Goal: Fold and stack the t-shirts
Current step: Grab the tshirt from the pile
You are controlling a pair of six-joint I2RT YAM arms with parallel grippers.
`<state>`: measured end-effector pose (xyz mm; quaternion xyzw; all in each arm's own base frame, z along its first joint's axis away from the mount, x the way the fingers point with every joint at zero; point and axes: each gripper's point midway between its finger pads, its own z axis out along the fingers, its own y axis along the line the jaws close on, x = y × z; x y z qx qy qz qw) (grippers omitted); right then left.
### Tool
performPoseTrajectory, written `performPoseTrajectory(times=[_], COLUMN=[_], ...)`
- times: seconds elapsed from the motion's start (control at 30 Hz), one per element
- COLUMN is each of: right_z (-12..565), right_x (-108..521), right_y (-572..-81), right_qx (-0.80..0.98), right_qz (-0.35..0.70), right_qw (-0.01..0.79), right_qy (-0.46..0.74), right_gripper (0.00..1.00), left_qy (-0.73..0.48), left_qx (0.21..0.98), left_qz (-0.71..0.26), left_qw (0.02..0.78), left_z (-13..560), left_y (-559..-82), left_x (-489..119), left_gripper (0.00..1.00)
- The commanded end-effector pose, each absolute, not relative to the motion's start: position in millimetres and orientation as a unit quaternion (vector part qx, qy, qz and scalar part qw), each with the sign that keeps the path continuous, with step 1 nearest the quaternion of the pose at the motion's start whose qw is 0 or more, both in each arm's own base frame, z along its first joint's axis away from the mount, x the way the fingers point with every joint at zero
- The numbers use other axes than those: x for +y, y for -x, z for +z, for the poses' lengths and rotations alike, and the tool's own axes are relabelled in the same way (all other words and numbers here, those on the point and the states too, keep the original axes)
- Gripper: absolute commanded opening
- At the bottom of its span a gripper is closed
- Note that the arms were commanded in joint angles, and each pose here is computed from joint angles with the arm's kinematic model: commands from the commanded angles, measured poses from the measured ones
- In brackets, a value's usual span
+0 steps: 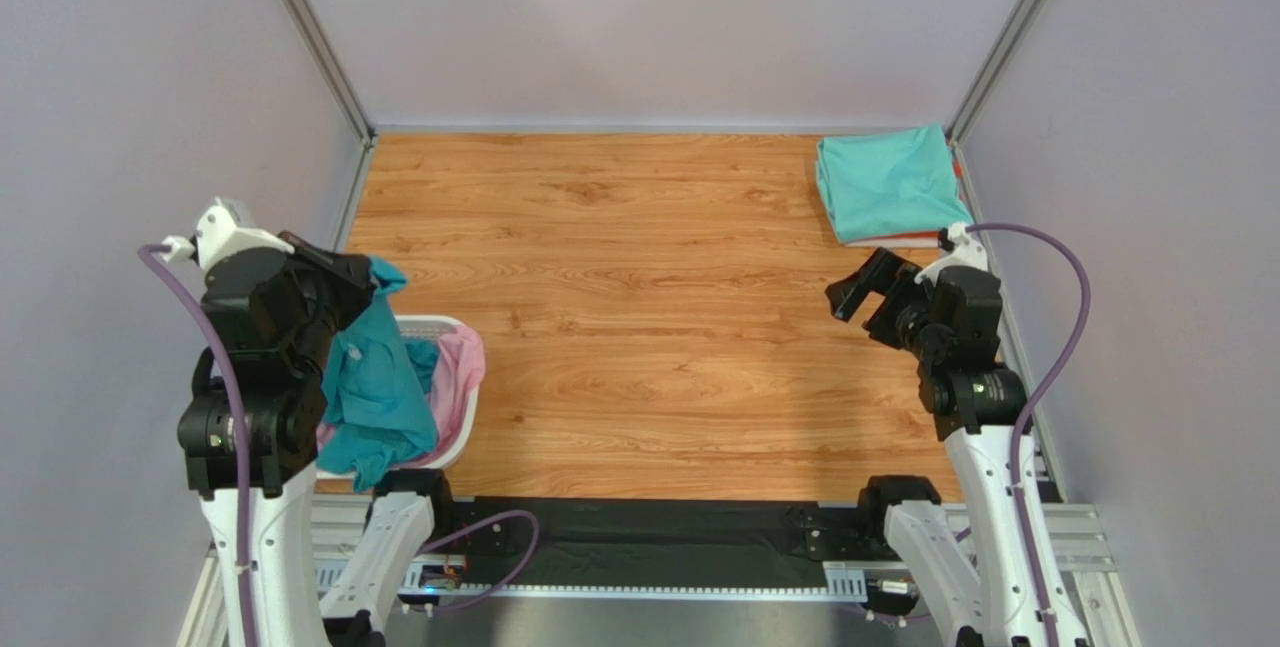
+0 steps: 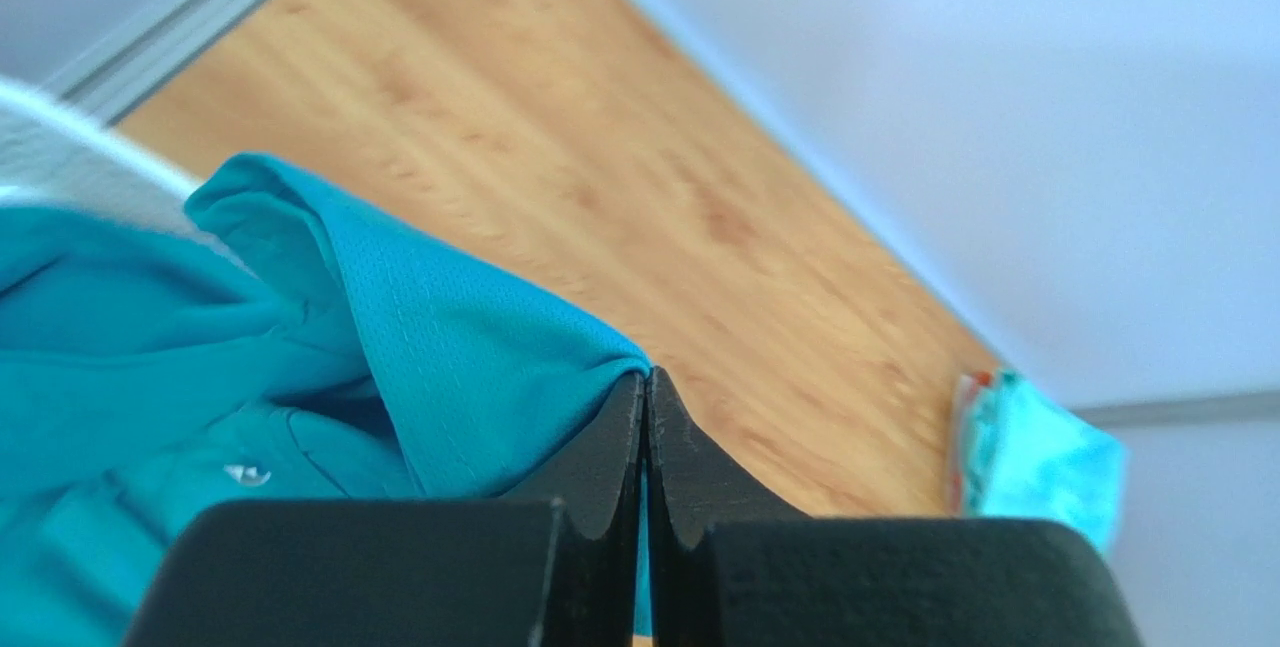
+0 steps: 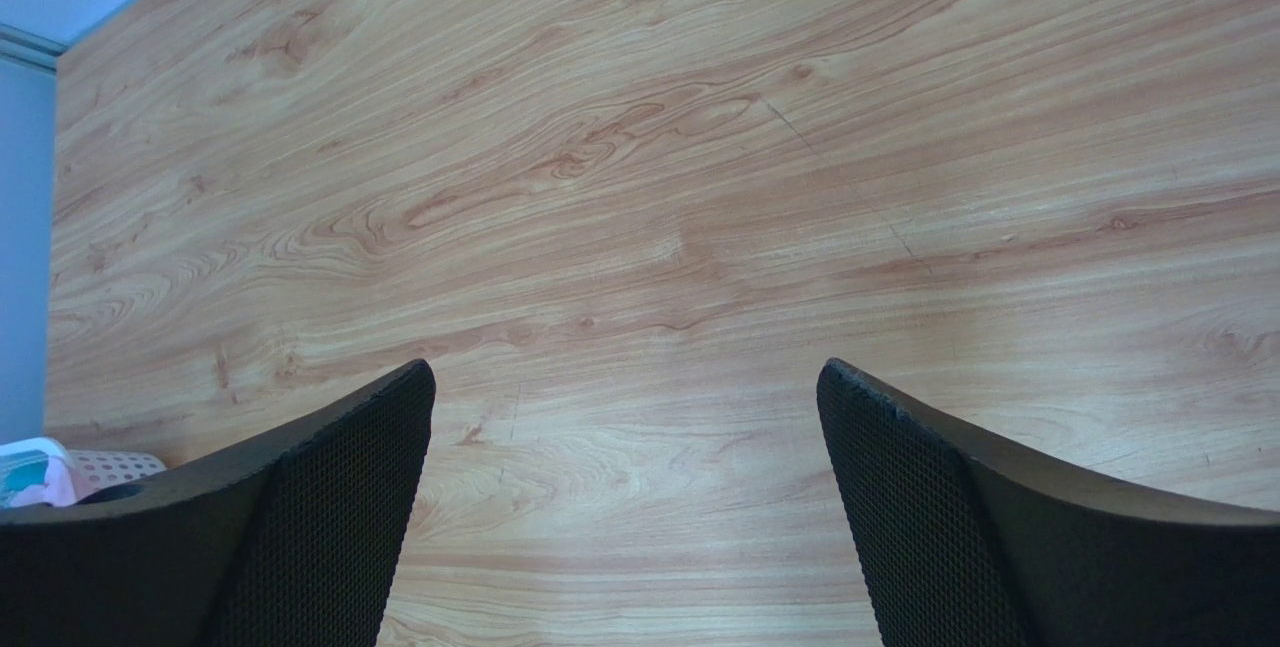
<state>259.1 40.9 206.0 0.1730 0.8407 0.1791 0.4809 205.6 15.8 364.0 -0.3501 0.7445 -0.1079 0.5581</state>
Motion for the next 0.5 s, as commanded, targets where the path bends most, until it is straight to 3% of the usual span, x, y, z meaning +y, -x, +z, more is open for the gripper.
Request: performPoseTrajectory(times=[0.0, 0.33, 0.47], right_z=[216, 220, 226], right_x=[37, 36, 33], right_y=[-262, -268, -268], right_qx=[0.829, 0.821, 0.813], right_qz=[0.173, 0.176, 0.171], right_qw=[0.505, 0.512, 0.526], right_qy=[-0.169, -0.183, -0.181], right_gripper=[1.0, 1.0, 1.0], left_qy=[0.25, 0.122, 0.068], left_qx=[0.727, 0.663, 0.657], left_qz=[-0.196, -0.314, -0.352], left_qw=[0.609, 0.668, 0.664], left_z=[428, 551, 573], left_y=[-231, -253, -272], left_x=[-18, -68, -103], left_gripper=[0.0, 0.0, 0.0])
